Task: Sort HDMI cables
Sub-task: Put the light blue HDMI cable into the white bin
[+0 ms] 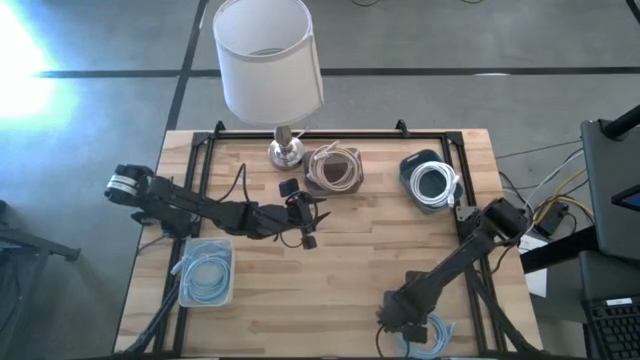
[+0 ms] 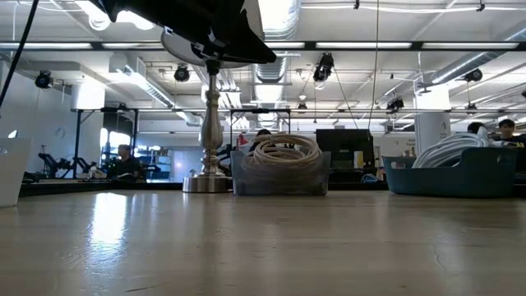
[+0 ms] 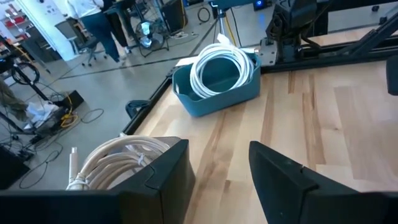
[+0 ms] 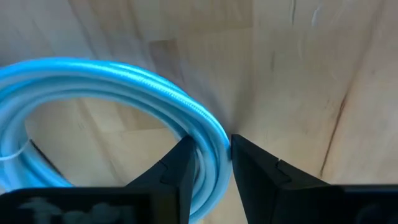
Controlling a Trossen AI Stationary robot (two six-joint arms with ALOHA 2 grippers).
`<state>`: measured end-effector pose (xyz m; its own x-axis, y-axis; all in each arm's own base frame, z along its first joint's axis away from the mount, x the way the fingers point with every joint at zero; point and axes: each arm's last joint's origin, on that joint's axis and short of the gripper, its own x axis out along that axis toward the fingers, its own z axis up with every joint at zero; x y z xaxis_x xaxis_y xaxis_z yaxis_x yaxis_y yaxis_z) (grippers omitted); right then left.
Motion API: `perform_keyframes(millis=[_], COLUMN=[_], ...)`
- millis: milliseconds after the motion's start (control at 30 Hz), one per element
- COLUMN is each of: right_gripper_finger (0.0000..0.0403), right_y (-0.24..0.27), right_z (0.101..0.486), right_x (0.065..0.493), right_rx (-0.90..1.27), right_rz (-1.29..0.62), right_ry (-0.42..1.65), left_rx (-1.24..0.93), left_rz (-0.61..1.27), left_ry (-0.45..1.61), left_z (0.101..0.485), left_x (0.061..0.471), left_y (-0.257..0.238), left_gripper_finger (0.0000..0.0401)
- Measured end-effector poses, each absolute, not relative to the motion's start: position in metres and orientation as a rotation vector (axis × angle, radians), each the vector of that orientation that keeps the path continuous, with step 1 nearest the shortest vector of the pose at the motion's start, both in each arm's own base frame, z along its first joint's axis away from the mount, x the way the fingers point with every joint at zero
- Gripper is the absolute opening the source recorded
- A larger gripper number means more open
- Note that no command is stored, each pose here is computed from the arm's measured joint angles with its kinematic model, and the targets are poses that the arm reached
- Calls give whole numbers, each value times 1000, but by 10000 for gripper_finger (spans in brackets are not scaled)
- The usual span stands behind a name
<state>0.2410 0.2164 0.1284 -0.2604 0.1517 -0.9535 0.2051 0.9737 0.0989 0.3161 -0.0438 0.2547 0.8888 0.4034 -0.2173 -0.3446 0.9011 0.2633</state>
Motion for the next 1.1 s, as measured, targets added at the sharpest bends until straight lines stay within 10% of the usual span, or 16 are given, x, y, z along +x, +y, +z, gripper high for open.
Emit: perform_keyframes(millis=[567, 1100], right_gripper_finger=[23, 28], right_y=[199, 119], right_z=[151, 176], right_x=[303, 355], right_rx=[-197, -533], right_rz=[68, -348], right_ry=[1376, 1156], left_rx=[124, -272], left_rz=[388, 272], left_ry=[274, 459], left_z=[252, 230], left_x=[315, 304], left_y=[-46, -67], left_gripper_finger=[172, 172])
